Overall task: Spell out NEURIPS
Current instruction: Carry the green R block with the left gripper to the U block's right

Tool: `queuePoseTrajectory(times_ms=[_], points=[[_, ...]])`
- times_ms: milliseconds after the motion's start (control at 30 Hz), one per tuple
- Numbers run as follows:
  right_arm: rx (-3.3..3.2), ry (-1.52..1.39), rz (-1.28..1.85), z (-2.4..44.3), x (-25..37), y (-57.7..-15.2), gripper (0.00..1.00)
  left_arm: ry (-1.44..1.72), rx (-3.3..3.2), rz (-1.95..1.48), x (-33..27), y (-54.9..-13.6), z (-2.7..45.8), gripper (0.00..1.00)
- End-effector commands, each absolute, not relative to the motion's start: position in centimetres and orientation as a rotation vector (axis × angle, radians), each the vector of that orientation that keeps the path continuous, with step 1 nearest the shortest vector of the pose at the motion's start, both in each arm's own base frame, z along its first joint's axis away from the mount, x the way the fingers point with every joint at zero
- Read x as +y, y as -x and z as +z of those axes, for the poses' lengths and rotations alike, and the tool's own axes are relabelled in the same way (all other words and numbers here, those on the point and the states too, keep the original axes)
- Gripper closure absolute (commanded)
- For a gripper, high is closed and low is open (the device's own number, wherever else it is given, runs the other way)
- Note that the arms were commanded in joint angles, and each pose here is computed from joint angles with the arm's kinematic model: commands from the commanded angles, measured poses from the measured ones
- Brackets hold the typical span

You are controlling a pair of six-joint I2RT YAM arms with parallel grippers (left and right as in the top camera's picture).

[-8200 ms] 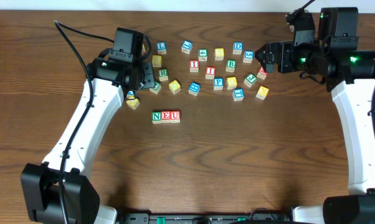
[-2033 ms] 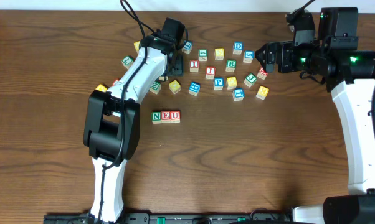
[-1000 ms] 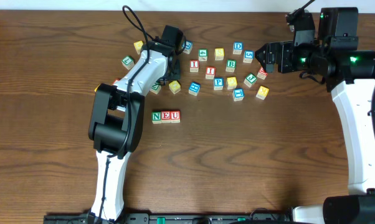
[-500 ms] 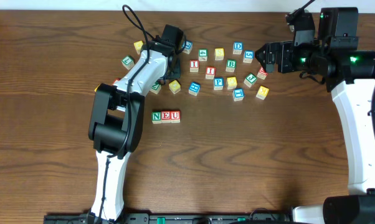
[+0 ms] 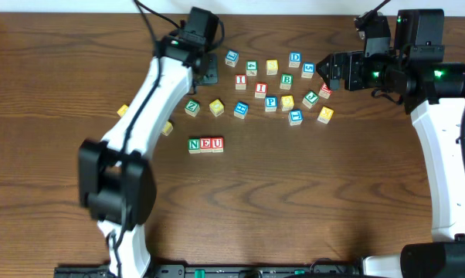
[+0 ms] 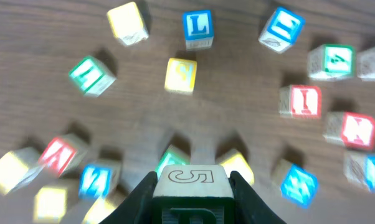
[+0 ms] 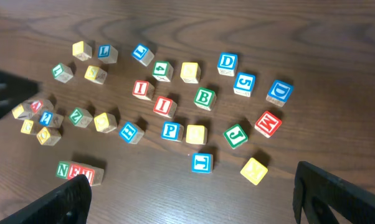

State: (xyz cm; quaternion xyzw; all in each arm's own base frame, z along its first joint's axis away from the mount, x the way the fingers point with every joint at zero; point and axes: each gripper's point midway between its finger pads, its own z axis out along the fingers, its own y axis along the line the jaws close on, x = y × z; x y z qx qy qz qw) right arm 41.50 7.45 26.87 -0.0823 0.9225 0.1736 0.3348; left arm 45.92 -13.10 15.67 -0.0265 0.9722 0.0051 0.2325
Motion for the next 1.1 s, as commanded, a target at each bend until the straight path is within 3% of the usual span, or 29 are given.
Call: queuePoseTrajectory(times_ms=[0, 467, 767, 1067], points=[[2.41, 0.226, 0.457, 26.7, 7.4, -41.5, 0.01, 0.035, 2.696, 0.008, -13.9, -43.8, 17.0, 0.78], [2.41, 0.226, 0.457, 26.7, 7.4, -41.5, 0.01, 0.03, 2.951, 0.116, -18.5, -34.3, 9.9, 0.78], [2.41, 0.226, 0.457, 26.7, 7.4, -41.5, 0.01, -0.047, 2.941, -0.001, -22.3, -32.4, 5.5, 0.78], [2.41, 0.226, 0.457, 26.7, 7.4, -41.5, 0.01, -0.024, 2.923, -0.024, -22.3, -32.2, 2.9, 0.78]])
